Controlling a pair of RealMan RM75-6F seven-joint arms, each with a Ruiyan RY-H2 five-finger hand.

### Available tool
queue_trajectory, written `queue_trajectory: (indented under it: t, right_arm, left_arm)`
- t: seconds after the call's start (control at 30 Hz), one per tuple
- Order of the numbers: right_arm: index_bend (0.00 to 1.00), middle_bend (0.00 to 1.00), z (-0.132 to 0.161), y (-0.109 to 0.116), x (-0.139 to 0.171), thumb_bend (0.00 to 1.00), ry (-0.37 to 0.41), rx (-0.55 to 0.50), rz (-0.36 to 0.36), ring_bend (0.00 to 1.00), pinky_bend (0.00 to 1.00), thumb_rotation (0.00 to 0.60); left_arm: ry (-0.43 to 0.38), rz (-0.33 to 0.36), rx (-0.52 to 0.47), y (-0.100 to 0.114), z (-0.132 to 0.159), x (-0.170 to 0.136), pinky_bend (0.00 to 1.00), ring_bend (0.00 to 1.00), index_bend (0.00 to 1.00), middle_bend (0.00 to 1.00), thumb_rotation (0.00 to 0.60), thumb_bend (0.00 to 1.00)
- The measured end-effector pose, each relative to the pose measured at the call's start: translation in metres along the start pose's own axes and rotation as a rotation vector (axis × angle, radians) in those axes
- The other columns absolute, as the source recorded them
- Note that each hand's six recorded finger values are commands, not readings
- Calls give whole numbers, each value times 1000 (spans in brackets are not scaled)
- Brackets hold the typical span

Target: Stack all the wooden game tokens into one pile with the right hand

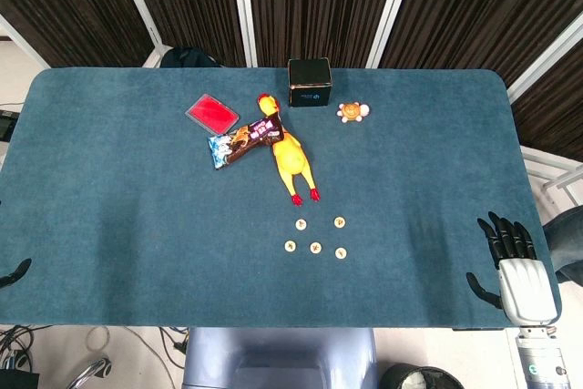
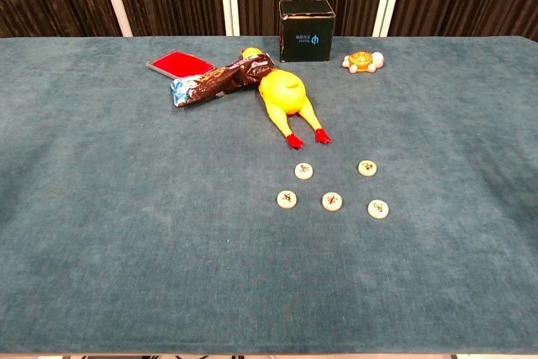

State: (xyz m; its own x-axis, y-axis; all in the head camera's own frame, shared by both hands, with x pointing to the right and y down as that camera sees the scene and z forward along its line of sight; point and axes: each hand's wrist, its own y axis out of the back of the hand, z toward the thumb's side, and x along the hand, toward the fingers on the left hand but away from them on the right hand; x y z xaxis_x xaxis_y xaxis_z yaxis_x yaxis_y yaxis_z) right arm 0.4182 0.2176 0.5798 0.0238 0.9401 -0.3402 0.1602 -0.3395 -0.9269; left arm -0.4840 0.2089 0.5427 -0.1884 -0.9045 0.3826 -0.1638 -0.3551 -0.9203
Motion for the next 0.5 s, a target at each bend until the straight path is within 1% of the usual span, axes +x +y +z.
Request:
queue_trajectory:
  t: [0.5]
  right_arm:
    - [93,0,-3,1,-1,340,-24,-29,-2,0,0,600]
  left_arm:
    - [-6,9,-14,1,1,0,160,0,103,0,600,187]
